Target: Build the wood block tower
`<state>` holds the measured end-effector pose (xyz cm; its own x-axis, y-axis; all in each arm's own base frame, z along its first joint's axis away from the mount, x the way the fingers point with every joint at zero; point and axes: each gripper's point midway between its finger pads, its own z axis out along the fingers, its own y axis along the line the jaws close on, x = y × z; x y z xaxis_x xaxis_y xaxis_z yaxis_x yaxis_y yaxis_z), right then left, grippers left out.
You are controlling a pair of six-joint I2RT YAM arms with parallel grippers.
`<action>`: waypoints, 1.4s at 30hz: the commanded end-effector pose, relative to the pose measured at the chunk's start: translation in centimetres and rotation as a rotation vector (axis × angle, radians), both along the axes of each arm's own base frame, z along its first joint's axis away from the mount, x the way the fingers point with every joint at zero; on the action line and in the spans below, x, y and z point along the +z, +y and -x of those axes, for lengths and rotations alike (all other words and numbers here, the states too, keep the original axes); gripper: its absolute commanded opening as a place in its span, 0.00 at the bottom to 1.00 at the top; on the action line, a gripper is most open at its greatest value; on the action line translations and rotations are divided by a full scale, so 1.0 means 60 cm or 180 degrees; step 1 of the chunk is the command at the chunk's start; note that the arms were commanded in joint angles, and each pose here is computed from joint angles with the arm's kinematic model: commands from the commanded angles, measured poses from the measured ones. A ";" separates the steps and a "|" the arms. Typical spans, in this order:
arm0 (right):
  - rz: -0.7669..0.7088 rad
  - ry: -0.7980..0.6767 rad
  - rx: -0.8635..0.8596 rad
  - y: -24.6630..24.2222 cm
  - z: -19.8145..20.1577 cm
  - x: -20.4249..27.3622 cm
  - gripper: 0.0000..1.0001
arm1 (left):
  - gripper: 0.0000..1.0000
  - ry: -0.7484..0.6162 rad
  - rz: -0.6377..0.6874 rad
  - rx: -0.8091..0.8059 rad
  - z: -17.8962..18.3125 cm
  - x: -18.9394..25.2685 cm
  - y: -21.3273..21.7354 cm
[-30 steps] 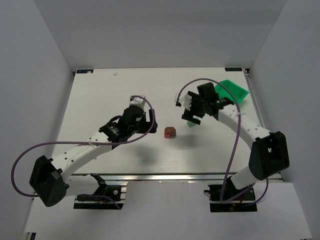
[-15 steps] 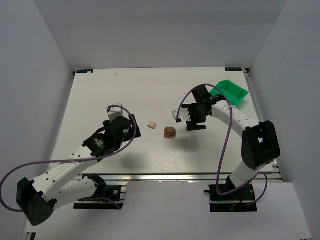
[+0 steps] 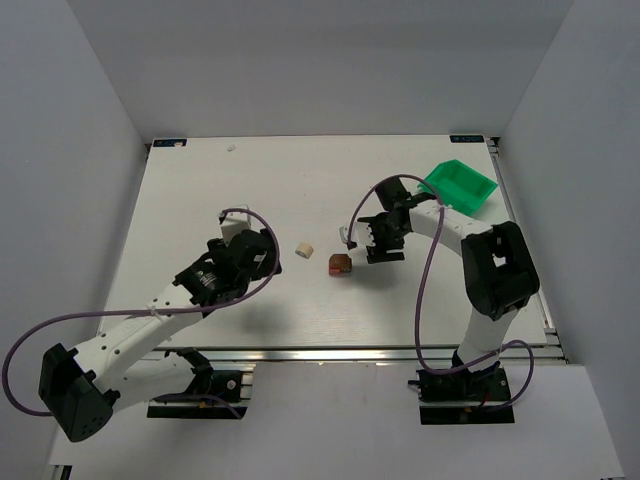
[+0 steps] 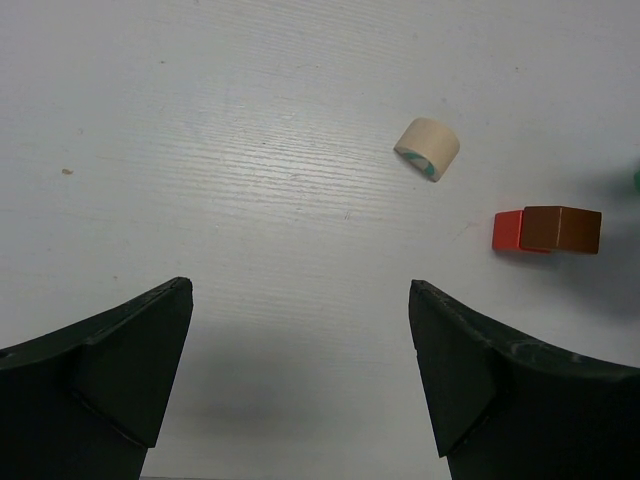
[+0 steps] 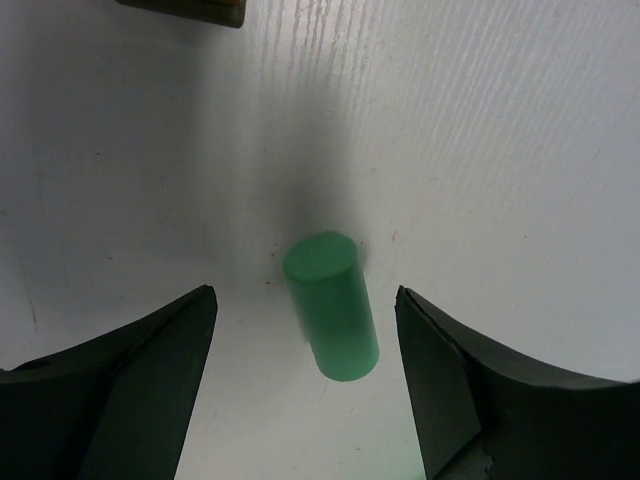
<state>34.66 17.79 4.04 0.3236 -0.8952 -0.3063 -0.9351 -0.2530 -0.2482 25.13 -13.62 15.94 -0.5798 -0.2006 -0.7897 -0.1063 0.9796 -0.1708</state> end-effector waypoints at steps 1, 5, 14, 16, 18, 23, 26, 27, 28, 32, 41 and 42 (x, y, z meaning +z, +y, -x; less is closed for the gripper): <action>0.0045 -0.0150 0.0171 -0.006 -0.018 -0.013 0.77 | 0.98 -0.0109 0.0016 -0.0033 -0.014 0.027 -0.010; 0.0054 -0.0144 0.0072 -0.017 -0.021 -0.028 0.67 | 0.98 -0.0087 -0.0001 -0.0090 -0.019 0.026 -0.019; -0.0011 -0.0134 -0.0044 -0.045 -0.009 -0.037 0.40 | 0.98 -0.0135 0.0150 -0.0417 -0.028 0.035 -0.060; -0.0102 -0.0116 -0.0039 -0.037 -0.006 -0.031 0.29 | 0.98 -0.0133 0.0163 -0.0472 -0.030 0.035 -0.067; -0.0147 -0.0142 -0.0058 -0.032 -0.009 -0.018 0.25 | 0.98 -0.0159 0.0201 -0.0647 -0.030 0.041 -0.087; -0.0685 -0.0240 -0.0089 0.020 -0.030 0.099 0.20 | 0.98 -0.0388 0.0460 -0.1450 -0.031 0.070 -0.166; -0.1201 -0.0300 -0.0166 0.060 -0.034 0.190 0.20 | 0.98 -0.0584 0.0774 -0.1891 -0.028 0.105 -0.218; -0.1413 -0.0244 -0.0299 0.073 -0.034 0.212 0.20 | 0.98 -0.0643 0.0861 -0.2040 -0.025 0.118 -0.232; -0.1692 -0.0168 -0.0188 0.096 -0.016 0.244 0.20 | 0.98 -0.0689 0.0945 -0.2143 -0.026 0.129 -0.245; -0.2252 0.0220 -0.0303 0.125 0.043 0.287 0.22 | 0.98 -0.0845 0.1044 -0.2277 -0.040 0.164 -0.271; -0.3261 0.0287 -0.0344 0.133 0.185 0.341 0.23 | 0.98 -0.0988 0.1544 -0.2872 -0.011 0.205 -0.335; -0.3256 0.0239 -0.0417 0.129 0.186 0.344 0.23 | 0.97 -0.0964 0.1561 -0.2908 -0.007 0.199 -0.340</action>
